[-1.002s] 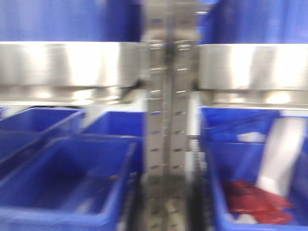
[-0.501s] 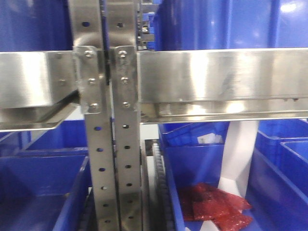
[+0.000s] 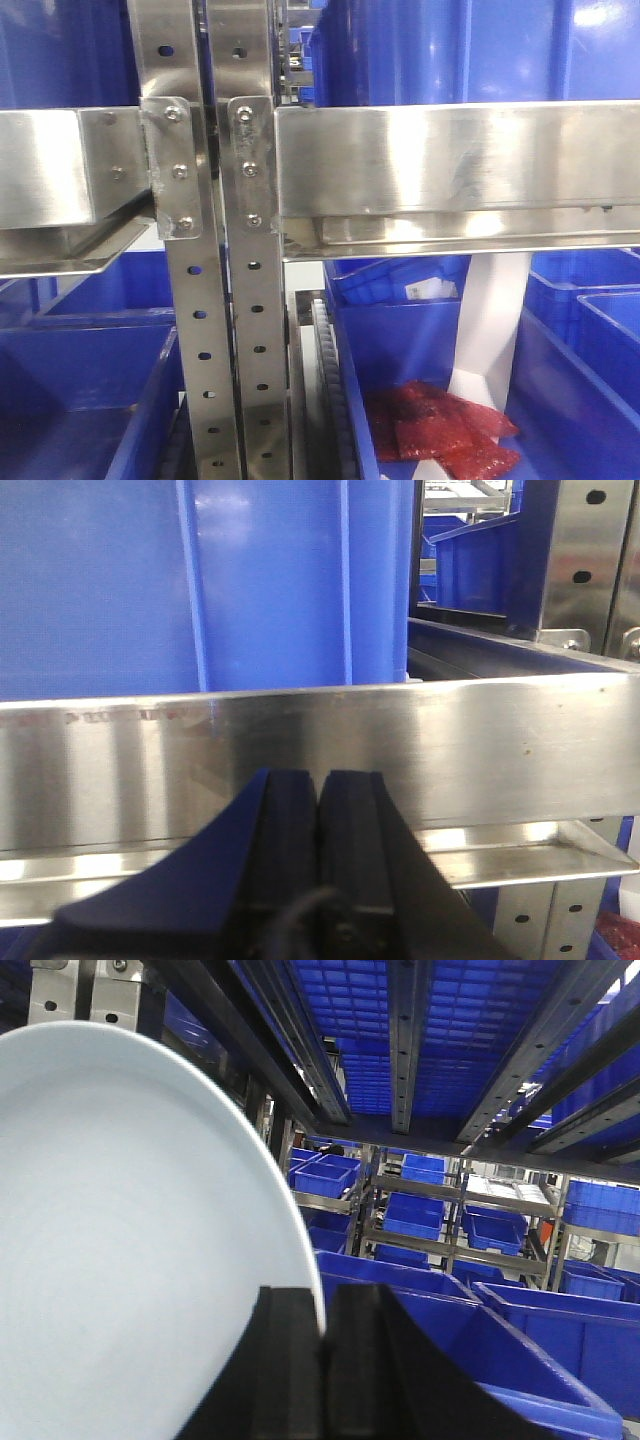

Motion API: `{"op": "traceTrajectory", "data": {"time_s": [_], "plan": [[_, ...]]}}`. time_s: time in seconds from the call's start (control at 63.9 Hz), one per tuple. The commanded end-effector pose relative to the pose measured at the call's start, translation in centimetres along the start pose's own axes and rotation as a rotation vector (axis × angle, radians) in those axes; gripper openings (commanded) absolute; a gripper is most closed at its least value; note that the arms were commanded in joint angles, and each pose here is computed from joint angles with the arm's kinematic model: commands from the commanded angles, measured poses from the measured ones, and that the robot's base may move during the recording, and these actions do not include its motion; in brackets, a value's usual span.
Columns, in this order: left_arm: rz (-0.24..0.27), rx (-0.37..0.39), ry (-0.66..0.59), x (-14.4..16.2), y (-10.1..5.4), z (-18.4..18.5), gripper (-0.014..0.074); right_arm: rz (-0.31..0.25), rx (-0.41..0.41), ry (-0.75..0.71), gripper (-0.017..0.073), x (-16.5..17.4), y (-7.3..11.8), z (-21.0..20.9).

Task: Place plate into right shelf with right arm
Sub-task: 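Approach the steel shelf holding the plate in the right gripper, then lower the plate into the blue bin and open the right gripper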

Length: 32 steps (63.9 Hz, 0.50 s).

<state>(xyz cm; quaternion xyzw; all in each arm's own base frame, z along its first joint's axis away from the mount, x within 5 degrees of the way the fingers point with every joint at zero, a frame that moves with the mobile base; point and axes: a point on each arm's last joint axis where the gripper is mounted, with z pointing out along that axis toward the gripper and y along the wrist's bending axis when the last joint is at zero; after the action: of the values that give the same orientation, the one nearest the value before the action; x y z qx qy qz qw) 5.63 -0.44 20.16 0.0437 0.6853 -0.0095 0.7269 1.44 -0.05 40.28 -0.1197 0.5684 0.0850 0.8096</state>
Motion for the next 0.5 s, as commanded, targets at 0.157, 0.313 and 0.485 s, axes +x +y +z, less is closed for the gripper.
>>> {"op": "traceTrajectory", "data": {"time_s": [0.157,0.313,0.485], "plan": [[-0.005,-0.022,-0.09,-0.6,0.2,-0.1,-0.0047,0.047,-0.018,-0.072,0.0064,-1.6,0.1,0.9],[-0.005,-0.022,-0.09,-0.6,0.2,-0.1,-0.0047,0.087,-0.025,0.012,0.0064,-3.1,0.1,4.1],[-0.005,-0.022,-0.09,-0.6,0.2,-0.1,-0.0047,0.076,-0.017,0.14,0.0064,-5.4,0.0,10.4]]}}
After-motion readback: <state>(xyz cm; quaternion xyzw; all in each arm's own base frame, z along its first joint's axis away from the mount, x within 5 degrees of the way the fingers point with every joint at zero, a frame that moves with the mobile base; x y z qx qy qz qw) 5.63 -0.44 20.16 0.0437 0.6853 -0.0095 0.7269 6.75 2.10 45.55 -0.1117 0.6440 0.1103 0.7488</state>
